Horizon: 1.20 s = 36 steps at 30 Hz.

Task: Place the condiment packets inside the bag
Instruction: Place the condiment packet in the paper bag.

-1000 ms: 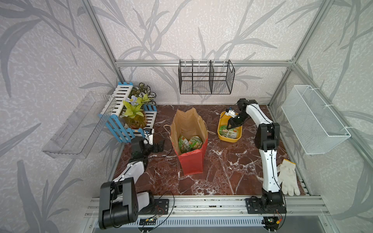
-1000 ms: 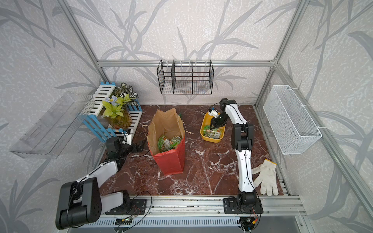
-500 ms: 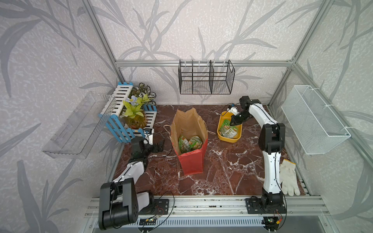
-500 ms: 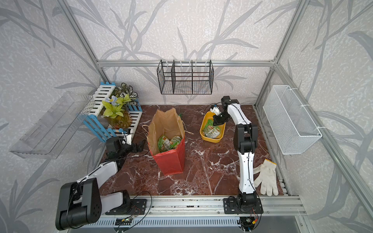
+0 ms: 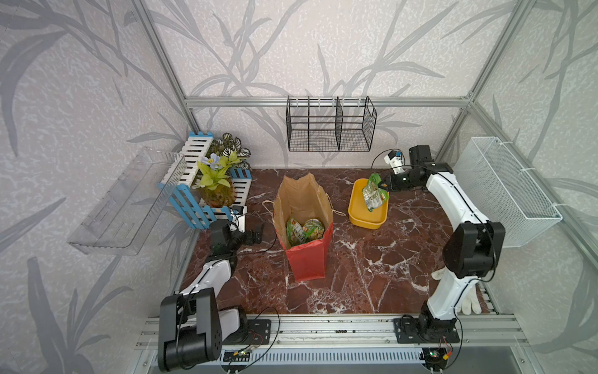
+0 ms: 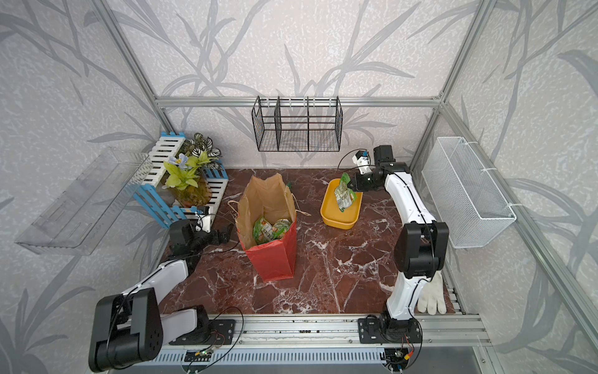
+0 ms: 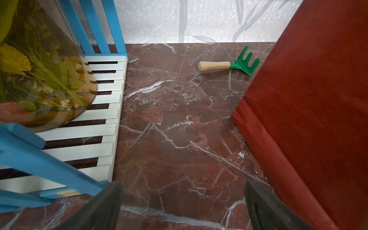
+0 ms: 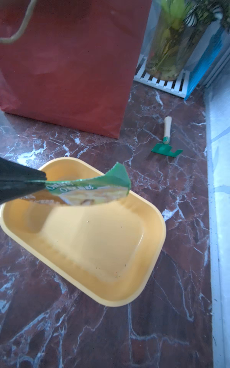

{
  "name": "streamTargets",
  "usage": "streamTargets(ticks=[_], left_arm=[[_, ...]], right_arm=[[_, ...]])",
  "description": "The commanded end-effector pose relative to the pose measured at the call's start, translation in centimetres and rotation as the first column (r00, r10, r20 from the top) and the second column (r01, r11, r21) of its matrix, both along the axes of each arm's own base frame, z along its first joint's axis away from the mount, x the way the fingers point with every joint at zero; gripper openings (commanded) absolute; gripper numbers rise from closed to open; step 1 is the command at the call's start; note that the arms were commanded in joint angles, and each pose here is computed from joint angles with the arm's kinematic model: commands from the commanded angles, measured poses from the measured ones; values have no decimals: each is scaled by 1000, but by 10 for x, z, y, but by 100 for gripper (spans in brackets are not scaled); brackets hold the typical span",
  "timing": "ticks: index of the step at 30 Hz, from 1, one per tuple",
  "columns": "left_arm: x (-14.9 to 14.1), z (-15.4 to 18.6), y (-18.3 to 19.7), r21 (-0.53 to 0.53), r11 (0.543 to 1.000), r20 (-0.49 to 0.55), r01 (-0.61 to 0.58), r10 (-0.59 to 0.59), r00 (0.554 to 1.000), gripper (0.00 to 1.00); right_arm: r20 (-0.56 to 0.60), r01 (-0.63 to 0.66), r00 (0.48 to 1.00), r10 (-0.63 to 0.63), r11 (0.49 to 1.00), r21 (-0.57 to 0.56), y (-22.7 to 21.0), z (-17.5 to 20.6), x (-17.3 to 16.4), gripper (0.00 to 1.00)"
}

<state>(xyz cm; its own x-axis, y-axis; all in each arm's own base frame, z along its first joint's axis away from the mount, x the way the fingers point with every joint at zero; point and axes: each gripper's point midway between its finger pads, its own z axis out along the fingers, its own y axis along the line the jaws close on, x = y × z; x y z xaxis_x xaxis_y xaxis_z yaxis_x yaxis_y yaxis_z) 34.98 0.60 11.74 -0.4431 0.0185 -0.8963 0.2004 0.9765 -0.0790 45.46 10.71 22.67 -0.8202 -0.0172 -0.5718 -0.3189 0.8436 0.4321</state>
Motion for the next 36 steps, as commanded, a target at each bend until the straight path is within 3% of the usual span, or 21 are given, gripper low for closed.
streamTargets(ticks=[1, 11, 19, 29, 36], left_arm=[[-3, 4, -3, 5, 1000, 22, 18, -18, 1000, 100], [-5, 6, -5, 0, 1000, 30, 28, -28, 999, 100], [-3, 9, 3, 2, 1000, 42, -13, 13, 999, 100], [-3, 22, 32, -40, 990, 83, -136, 139, 987, 100], [-4, 25, 37, -43, 986, 98, -163, 166, 981, 100]], right_arm=[[125, 75, 988, -88, 992, 101, 0, 56, -6, 0], [293, 62, 943, -158, 948, 313, 23, 166, -82, 0], [386, -34, 919, -76, 963, 269, 85, 214, -142, 0], [408, -195, 910, 72, 944, 267, 174, 227, -176, 0], [386, -258, 909, 159, 941, 220, 221, 212, -181, 0]])
